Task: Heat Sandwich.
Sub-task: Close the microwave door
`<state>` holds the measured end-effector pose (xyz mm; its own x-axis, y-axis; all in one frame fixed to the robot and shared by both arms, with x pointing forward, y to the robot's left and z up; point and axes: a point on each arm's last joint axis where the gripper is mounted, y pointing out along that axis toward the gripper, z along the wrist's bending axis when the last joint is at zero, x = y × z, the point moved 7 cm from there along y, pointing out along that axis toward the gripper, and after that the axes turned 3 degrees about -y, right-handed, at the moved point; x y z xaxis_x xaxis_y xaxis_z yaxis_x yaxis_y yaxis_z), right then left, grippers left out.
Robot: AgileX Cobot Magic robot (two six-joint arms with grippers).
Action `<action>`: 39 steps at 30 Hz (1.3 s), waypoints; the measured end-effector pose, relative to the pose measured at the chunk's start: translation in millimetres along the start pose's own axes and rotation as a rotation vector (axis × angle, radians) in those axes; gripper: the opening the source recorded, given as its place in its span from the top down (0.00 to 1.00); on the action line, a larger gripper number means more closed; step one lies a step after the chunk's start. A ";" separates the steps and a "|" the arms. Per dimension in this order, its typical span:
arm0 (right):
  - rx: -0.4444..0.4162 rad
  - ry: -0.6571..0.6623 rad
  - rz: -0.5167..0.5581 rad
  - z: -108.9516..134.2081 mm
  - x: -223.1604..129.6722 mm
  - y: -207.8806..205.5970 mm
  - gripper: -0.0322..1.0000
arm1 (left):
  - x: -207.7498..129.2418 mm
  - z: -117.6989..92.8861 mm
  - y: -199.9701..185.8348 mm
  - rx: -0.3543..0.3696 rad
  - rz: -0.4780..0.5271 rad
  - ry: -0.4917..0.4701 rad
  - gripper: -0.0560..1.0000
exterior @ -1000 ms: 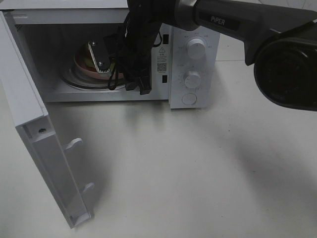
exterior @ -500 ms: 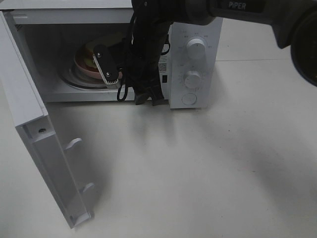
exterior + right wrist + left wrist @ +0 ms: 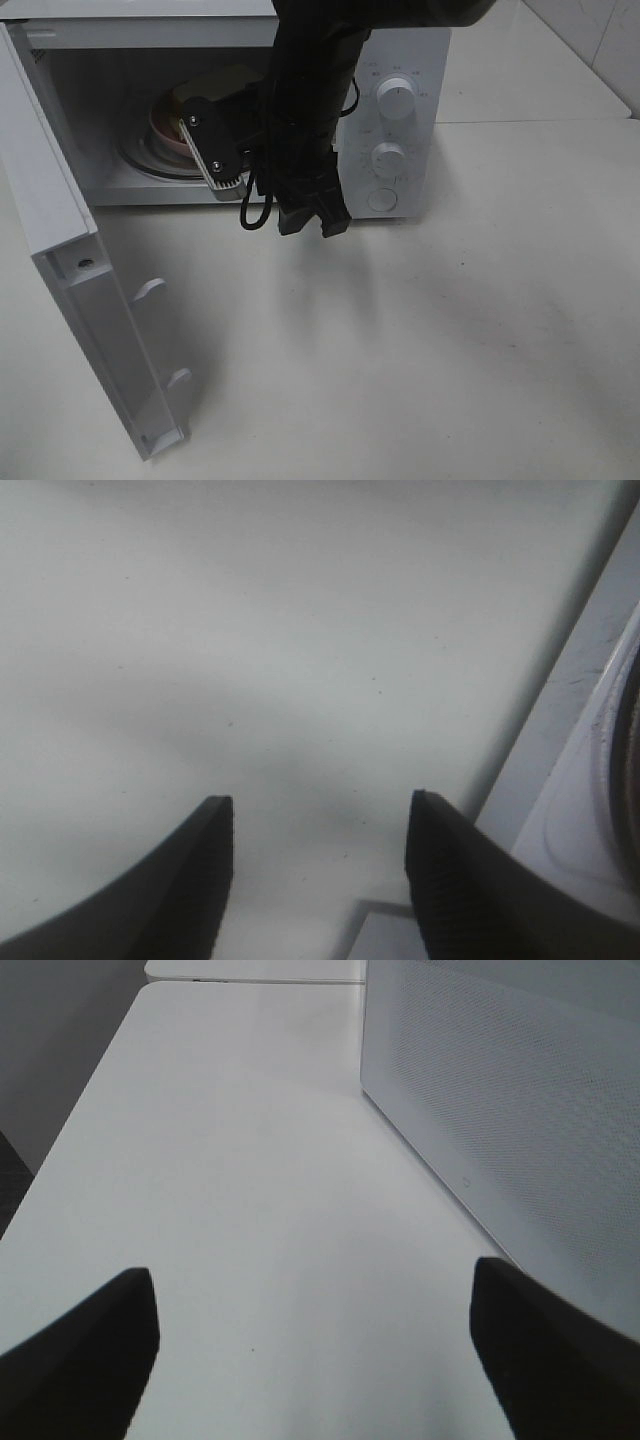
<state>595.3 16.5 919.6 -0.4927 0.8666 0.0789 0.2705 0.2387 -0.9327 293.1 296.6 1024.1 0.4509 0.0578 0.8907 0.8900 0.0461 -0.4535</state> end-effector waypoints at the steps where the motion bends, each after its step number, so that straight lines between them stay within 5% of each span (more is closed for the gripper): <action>1: 0.006 0.015 0.001 3.3 -0.7 -3.0 0.46 | 0.0 0.0 0.0 0.000 0.000 0.000 0.19; 20: 0.023 0.427 0.047 75.2 -22.3 -68.9 0.46 | 0.0 0.0 0.0 0.000 0.000 0.000 0.19; 39: -0.145 1.324 0.126 94.6 -95.9 -132.7 0.46 | 0.0 0.0 0.0 0.000 0.000 0.000 0.19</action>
<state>528.4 -139.8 1002.6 0.6872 0.6354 0.3521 0.3798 0.0989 -0.9198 293.1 296.6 1024.1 0.4509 0.0578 0.8907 0.8900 0.0461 -0.4535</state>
